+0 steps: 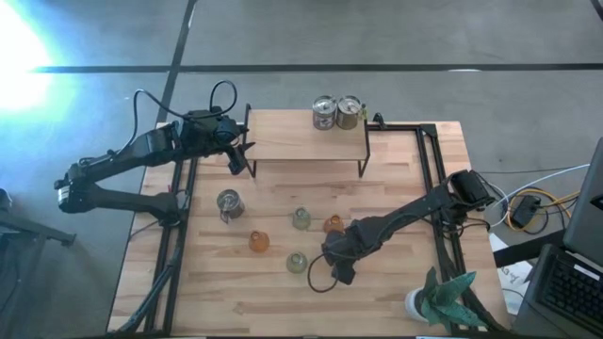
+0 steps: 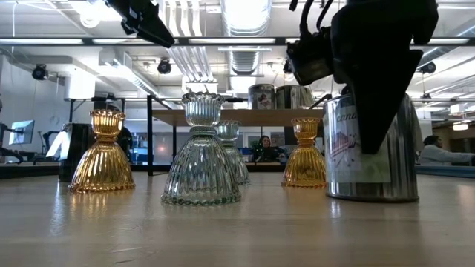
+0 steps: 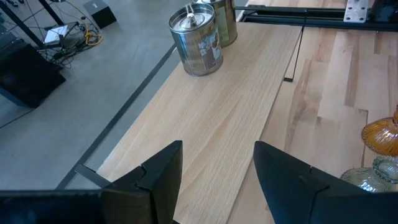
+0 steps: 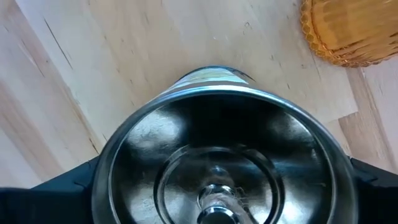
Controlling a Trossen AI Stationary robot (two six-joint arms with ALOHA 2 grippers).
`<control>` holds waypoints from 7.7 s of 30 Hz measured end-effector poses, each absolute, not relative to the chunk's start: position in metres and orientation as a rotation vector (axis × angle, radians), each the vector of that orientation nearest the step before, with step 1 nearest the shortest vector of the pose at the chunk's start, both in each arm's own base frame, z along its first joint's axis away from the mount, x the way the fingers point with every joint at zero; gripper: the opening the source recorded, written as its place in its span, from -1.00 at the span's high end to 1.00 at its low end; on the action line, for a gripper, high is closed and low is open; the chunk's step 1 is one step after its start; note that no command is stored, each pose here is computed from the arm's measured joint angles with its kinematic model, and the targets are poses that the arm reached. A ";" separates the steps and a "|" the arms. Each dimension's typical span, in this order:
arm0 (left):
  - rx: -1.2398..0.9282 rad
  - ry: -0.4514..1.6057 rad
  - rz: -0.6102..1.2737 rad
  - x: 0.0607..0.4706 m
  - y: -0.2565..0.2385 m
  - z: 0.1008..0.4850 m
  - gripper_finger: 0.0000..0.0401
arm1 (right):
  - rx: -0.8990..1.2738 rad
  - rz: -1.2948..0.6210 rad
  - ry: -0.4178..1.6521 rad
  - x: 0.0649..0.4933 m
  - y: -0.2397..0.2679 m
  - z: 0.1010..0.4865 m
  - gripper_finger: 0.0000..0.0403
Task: Pick & Place candle stick holders
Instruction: Put the silver scented candle on the shelf
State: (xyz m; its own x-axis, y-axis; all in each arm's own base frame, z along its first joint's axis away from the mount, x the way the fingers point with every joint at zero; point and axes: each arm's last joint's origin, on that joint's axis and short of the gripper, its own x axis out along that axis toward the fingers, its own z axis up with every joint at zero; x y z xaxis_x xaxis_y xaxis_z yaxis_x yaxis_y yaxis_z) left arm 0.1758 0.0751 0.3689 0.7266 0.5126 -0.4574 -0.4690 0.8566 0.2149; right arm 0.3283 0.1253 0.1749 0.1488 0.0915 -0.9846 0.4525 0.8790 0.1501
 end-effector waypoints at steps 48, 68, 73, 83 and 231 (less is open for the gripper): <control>0.086 0.530 0.542 0.176 0.075 0.369 -0.01 | 0.574 -0.379 1.168 0.354 -0.049 0.373 -0.73; 0.086 0.530 0.542 0.176 0.075 0.369 -0.01 | 0.649 -0.392 1.048 0.401 -0.136 0.353 -0.73; 0.086 0.531 0.542 0.176 0.075 0.369 -0.01 | 0.651 -0.427 1.043 0.406 -0.150 0.340 -0.73; 0.086 0.532 0.542 0.176 0.075 0.368 -0.01 | 0.599 -0.495 1.004 0.403 -0.159 0.347 -0.73; 0.083 0.564 0.538 0.177 0.076 0.358 -0.01 | 0.110 -1.101 0.685 0.352 -0.037 0.348 0.94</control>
